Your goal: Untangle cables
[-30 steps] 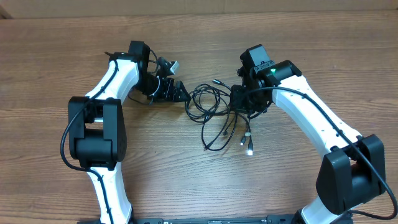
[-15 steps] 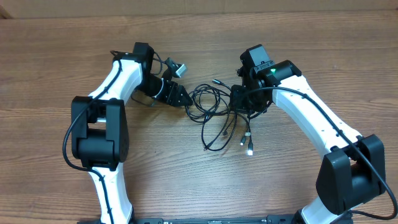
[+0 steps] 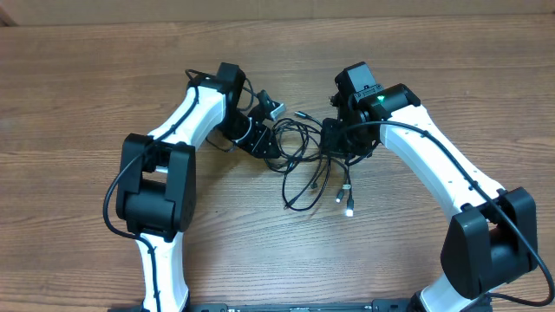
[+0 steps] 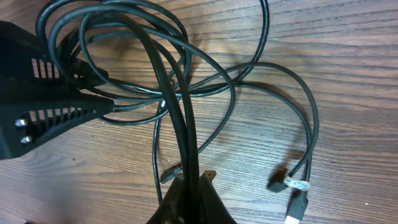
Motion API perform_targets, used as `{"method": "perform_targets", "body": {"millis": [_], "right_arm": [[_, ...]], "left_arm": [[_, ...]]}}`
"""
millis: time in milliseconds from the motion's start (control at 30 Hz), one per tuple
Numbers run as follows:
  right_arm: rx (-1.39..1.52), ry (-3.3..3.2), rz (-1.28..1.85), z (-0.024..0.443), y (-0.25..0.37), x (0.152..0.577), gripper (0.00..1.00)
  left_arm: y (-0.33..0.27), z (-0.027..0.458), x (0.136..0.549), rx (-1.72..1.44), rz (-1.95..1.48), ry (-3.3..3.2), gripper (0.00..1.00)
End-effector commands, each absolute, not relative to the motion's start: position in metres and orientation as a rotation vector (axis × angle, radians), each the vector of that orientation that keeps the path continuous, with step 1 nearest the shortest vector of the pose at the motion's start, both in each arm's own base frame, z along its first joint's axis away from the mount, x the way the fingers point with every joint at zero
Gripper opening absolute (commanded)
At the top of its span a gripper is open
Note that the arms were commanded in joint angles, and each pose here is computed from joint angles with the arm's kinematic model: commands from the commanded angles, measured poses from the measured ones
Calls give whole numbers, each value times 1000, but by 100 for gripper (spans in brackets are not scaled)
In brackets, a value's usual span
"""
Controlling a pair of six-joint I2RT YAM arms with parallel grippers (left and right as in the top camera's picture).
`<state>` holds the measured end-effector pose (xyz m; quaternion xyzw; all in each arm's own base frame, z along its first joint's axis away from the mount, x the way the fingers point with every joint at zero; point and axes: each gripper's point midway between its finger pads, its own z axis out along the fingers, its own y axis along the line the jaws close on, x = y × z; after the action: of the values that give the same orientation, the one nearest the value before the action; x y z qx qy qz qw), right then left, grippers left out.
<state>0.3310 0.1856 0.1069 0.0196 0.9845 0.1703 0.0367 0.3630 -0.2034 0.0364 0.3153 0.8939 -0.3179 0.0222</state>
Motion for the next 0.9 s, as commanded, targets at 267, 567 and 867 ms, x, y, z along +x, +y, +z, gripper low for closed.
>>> {"method": "perform_targets", "body": {"millis": [267,567,867], "right_arm": [[32,2973,554,121,190,339,4],[28,2955,561,122,192,343,43],[-51,2954,741,124,212,335,64]], "left_arm": [[-199,31,369,1012,-905,2770,4],[-200,32,371,1012,-908,2759,4],[-209,40,368,1014,-1003,2716,4]]}}
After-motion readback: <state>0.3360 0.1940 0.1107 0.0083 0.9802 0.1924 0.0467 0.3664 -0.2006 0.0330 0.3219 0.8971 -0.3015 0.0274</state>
